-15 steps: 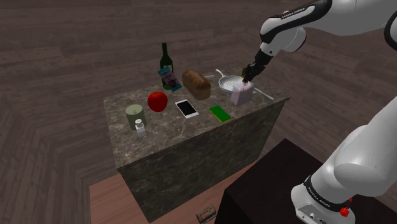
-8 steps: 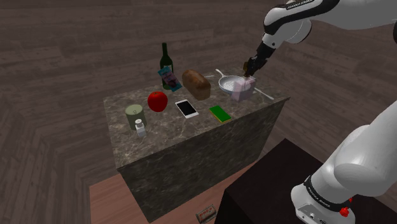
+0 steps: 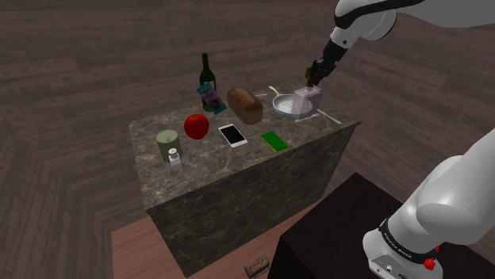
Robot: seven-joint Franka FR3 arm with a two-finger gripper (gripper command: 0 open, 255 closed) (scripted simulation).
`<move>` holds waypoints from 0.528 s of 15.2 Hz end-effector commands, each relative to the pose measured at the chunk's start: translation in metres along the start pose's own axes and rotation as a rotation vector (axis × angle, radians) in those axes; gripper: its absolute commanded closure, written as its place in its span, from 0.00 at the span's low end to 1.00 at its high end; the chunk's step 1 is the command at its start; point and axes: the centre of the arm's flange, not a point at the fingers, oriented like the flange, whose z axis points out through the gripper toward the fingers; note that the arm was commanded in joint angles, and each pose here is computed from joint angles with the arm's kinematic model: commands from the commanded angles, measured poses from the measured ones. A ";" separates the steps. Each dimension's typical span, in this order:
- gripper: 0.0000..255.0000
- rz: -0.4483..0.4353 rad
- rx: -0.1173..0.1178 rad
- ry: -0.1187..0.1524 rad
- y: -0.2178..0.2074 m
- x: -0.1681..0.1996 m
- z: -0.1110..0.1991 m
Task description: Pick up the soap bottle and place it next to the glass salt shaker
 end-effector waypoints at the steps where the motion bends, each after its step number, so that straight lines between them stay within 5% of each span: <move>1: 1.00 0.000 0.000 0.000 -0.002 0.002 -0.011; 8: 1.00 0.000 0.000 0.000 -0.011 0.011 -0.045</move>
